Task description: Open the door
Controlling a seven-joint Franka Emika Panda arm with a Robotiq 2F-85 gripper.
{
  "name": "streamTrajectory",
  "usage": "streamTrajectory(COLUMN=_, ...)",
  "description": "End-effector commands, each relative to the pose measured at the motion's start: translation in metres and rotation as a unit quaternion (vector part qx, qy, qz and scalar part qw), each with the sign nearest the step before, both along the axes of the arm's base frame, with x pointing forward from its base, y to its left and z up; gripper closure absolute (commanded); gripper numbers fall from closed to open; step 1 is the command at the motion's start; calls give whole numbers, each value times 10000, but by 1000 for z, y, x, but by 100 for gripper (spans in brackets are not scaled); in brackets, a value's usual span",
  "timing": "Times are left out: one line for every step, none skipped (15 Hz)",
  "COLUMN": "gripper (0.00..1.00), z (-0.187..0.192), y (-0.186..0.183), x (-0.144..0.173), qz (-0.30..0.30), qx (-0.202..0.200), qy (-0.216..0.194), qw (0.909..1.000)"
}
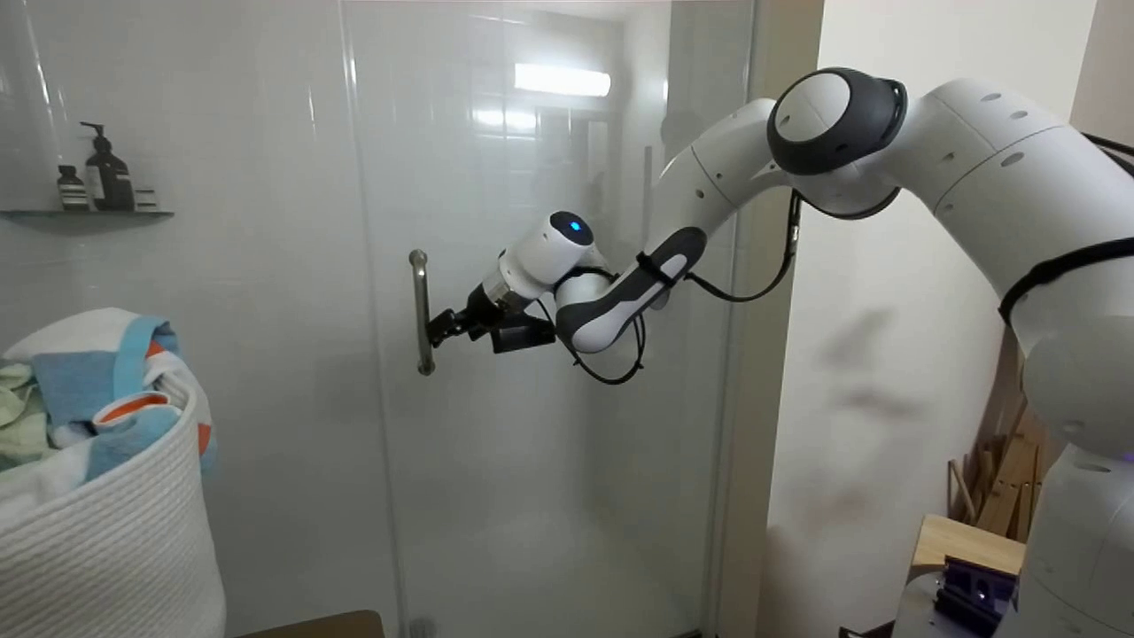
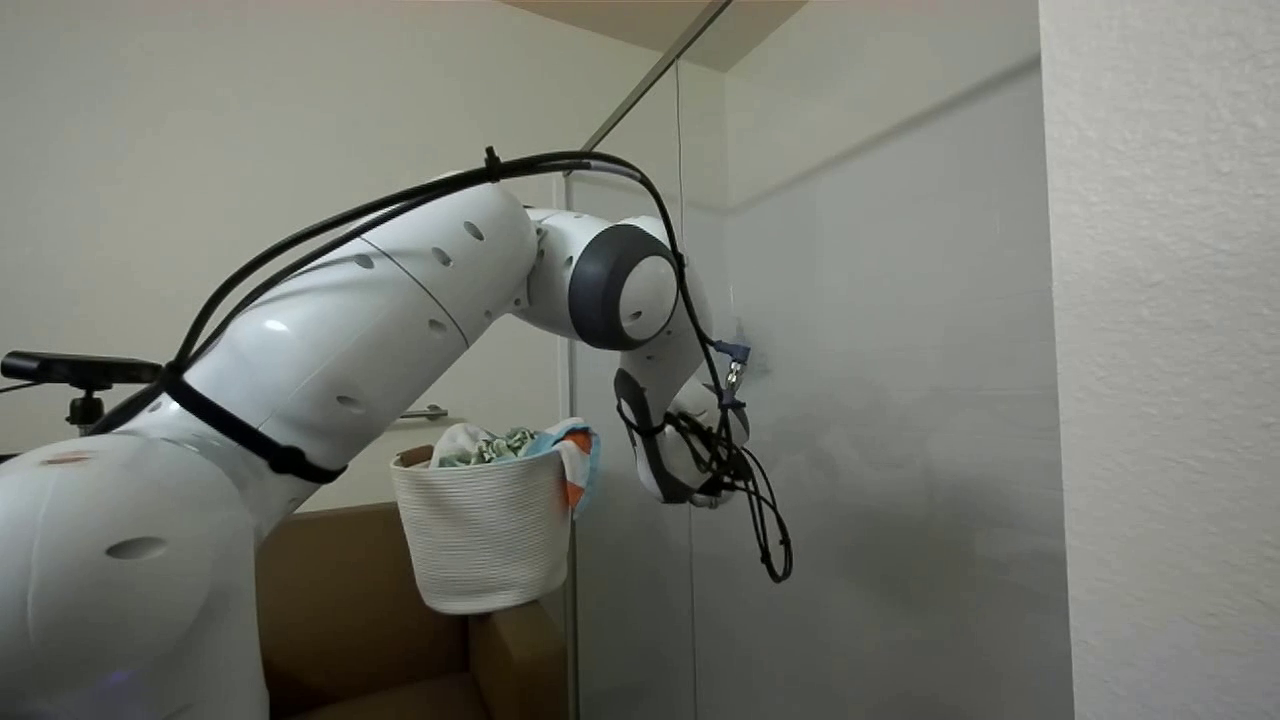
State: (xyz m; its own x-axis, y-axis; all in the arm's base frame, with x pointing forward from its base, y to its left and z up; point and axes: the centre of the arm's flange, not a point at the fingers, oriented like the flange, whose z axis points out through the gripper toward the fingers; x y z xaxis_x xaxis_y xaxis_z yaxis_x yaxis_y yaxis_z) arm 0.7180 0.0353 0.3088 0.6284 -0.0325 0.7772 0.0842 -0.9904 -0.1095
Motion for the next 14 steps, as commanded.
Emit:
streamTrajectory(gripper=0, z=20, y=11, x=34, qz=321, qx=39, qy=-49, qw=9995)
streamTrajectory(gripper=0, z=23, y=12, x=33, qz=266, qx=0, qy=61, qw=9996)
streamTrajectory(gripper=0, z=29, y=14, x=29, qz=236, qx=-79, qy=214, qw=9995)
streamTrajectory(gripper=0, z=35, y=14, x=25, qz=206, qx=-180, qy=364, qw=9990)
streamTrajectory(gripper=0, z=43, y=13, x=18, qz=165, qx=-314, qy=519, qw=9980)
streamTrajectory(gripper=0, z=50, y=13, x=14, qz=173, qx=-402, qy=654, qw=9969)
streamTrajectory(gripper=0, z=57, y=11, x=10, qz=155, qx=-511, qy=780, qw=9955)
streamTrajectory(gripper=0, z=62, y=8, x=4, qz=162, qx=-581, qy=924, qw=9939)
streamTrajectory(gripper=0, z=69, y=7, x=1, qz=168, qx=-647, qy=1053, qw=9922)
streamTrajectory(gripper=0, z=75, y=6, x=-3, qz=191, qx=-691, qy=1157, qw=9907)
streamTrajectory(gripper=0, z=81, y=7, x=-5, qz=258, qx=-697, qy=1257, qw=9893)
streamTrajectory(gripper=0, z=89, y=9, x=-8, qz=319, qx=-711, qy=1353, qw=9877)
streamTrajectory(gripper=0, z=95, y=12, x=-13, qz=447, qx=-597, qy=1457, qw=9865)
streamTrajectory(gripper=0, z=97, y=13, x=-17, qz=550, qx=-543, qy=1554, qw=9848)
